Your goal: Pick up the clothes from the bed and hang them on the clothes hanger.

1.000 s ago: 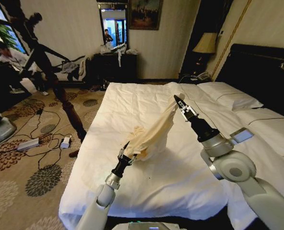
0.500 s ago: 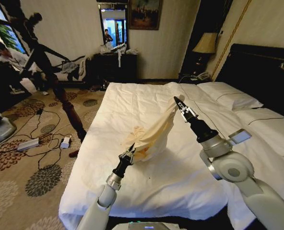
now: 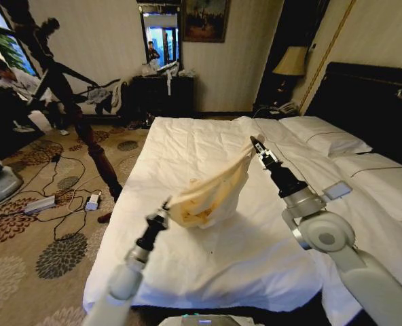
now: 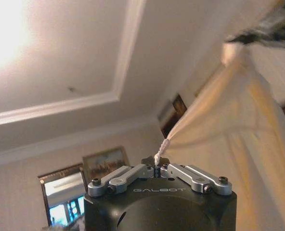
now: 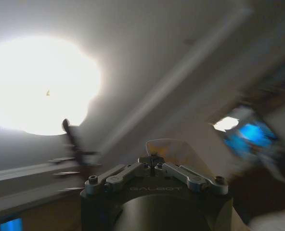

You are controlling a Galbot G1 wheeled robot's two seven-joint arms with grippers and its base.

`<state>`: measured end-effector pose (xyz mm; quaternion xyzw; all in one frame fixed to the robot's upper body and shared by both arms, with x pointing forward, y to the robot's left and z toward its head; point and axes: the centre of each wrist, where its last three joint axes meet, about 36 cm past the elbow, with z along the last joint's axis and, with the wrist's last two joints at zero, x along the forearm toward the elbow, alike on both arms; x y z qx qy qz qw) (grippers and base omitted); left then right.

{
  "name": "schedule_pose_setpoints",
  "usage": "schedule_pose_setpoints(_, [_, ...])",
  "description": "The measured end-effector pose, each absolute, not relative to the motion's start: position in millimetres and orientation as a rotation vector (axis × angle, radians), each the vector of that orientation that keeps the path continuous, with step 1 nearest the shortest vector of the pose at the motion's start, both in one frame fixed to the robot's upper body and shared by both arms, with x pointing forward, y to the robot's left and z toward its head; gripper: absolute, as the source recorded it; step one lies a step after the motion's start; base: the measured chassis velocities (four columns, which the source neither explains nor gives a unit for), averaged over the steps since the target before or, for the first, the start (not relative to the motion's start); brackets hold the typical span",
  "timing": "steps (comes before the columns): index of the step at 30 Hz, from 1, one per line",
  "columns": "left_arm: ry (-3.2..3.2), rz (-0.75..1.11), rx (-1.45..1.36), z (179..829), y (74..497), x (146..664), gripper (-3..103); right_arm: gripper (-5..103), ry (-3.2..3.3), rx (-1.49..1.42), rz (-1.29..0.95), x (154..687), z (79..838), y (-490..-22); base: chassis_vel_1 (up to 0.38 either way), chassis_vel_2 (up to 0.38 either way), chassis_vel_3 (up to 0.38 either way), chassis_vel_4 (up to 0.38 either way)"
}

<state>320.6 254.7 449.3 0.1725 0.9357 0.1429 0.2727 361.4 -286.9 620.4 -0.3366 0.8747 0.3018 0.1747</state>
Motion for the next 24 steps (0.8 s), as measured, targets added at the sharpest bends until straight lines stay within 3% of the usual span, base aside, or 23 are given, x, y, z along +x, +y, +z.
schedule_pose_setpoints(6, [2.433,0.304,0.463,567.7,302.4,322.2,0,0,2.298,-1.142,0.919,323.2,682.0,-269.6,0.000,0.000,0.000,0.000])
schedule_pose_setpoints(11, [2.396,0.311,0.516,612.3,310.4,308.4,0,0,2.272,-1.160,0.814,318.8,717.4,-271.5,0.000,0.000,0.000,0.000])
schedule_pose_setpoints(18, [2.494,0.303,0.521,583.4,309.5,301.0,0,0,2.392,-1.193,0.723,325.5,709.7,-260.7,0.000,0.000,0.000,0.000])
schedule_pose_setpoints(21, [2.626,0.281,0.525,543.0,317.4,311.6,0,0,2.614,-1.089,0.795,387.4,648.2,-240.4,0.000,0.000,0.000,0.000])
schedule_pose_setpoints(24, [2.711,0.278,0.501,519.8,328.4,321.5,0,0,2.716,-1.048,0.880,416.3,618.4,-215.7,0.000,0.000,0.000,0.000])
